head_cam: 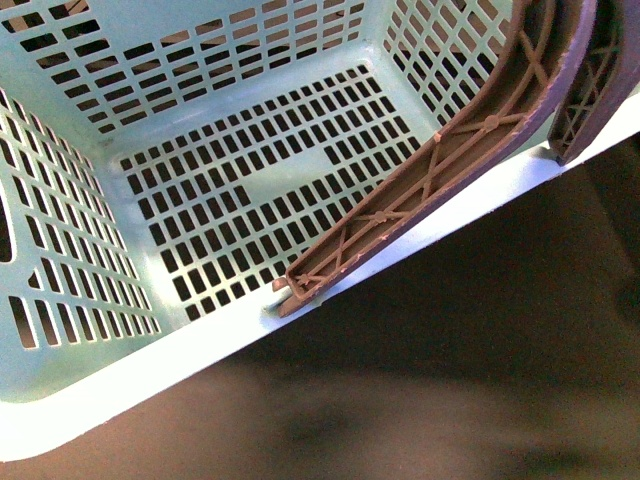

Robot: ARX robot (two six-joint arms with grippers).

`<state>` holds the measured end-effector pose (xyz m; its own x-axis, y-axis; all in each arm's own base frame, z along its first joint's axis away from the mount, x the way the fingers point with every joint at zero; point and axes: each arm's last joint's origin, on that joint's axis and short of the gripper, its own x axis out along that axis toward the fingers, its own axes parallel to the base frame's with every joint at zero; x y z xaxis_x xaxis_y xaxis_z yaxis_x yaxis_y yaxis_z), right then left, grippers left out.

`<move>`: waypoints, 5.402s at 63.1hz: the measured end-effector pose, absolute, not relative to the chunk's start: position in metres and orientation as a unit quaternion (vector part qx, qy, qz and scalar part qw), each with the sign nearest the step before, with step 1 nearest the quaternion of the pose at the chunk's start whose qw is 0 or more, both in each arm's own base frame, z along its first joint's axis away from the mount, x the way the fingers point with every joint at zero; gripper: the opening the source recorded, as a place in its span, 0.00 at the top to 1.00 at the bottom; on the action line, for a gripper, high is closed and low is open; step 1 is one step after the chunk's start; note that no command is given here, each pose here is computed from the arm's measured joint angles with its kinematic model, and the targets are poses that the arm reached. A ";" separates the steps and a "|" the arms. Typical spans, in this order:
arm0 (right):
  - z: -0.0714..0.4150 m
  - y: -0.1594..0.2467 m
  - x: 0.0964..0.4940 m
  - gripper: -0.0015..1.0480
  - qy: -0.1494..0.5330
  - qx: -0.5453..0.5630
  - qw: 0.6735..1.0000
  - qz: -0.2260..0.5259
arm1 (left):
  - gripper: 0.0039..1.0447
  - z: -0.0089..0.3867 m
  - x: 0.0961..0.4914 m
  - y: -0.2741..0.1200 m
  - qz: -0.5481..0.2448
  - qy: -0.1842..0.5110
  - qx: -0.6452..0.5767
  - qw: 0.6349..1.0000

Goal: Pick apple with right arm and hold basket with left

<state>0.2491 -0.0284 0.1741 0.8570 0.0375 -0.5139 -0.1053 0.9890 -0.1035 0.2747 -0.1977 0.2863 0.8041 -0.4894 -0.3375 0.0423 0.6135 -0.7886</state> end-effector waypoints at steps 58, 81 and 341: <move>0.236 0.142 0.263 0.07 0.153 -0.098 0.972 0.148 | 0.86 0.286 0.275 -0.198 -0.155 0.272 -0.411 0.856; 0.255 0.086 0.232 0.08 0.119 -0.067 0.989 0.052 | 0.86 0.286 0.275 -0.198 -0.150 0.270 -0.409 0.858; 0.170 0.000 0.097 0.08 -0.008 -0.003 1.000 0.001 | 0.86 0.203 0.386 -0.048 0.217 0.146 -0.603 0.754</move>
<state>0.0968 0.0003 0.1697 0.9999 0.0011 0.0154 -0.0010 1.0000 -0.0066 0.3864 -0.0485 0.2032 0.8633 0.1503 -0.4819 -0.5031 0.1798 -0.8453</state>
